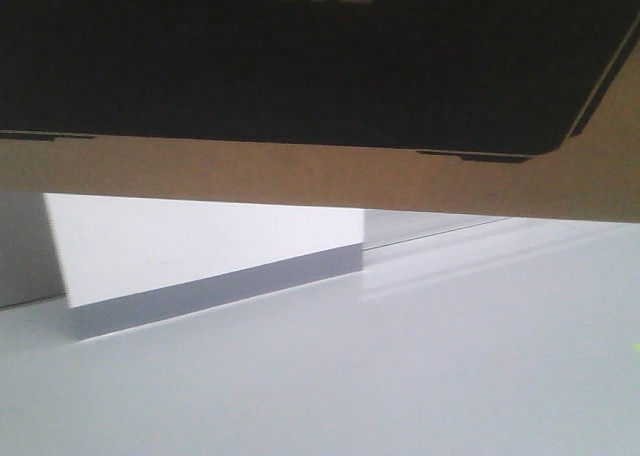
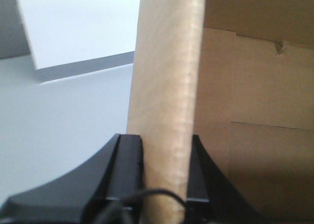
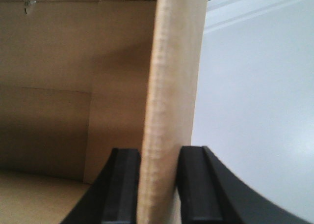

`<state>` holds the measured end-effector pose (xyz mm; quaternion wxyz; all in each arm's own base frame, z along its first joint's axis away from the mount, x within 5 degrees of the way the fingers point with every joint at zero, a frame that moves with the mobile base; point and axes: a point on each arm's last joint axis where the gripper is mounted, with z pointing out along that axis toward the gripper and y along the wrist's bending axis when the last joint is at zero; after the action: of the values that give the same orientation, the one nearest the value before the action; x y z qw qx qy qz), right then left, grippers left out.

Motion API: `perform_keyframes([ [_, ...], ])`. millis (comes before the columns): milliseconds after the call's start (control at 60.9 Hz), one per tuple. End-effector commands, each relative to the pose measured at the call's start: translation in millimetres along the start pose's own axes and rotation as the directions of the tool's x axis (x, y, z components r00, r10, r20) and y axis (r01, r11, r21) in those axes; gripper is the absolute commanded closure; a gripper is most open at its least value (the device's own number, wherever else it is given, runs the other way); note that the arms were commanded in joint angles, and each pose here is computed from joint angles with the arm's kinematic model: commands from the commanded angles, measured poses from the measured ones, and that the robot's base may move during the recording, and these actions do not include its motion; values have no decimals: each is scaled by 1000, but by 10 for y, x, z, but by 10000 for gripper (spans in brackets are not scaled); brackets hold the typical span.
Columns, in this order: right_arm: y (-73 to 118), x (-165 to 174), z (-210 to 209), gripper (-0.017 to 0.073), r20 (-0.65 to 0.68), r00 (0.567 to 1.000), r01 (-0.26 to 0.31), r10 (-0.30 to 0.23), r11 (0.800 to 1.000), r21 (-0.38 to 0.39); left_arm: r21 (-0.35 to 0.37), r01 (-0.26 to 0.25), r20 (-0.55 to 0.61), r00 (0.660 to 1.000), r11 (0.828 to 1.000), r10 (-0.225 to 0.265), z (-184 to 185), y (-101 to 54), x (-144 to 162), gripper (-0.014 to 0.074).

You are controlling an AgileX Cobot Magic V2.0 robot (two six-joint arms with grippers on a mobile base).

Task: Grab box from left shelf to table start
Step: 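Keep holding the box with both grippers while driving onward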

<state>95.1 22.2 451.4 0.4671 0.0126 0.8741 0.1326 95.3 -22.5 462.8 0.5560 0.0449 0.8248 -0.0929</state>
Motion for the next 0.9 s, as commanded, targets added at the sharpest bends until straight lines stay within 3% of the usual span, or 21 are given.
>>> perform_keyframes([
  [0,-37,-142,-70,541,124,991,35,-43,998,59,81,38,276,959,996,-59,-191,-53,-291,679],
  [410,-37,-143,-67,541,123,991,35,-42,998,60,78,39,266,962,996,-59,-188,-52,-282,679],
  [607,-38,-140,-70,541,122,992,35,-42,998,60,66,48,186,981,997,-60,-171,-43,-208,679],
  [886,-38,-139,-70,541,122,992,35,-42,998,60,62,44,196,979,997,-55,-172,-40,-217,679],
])
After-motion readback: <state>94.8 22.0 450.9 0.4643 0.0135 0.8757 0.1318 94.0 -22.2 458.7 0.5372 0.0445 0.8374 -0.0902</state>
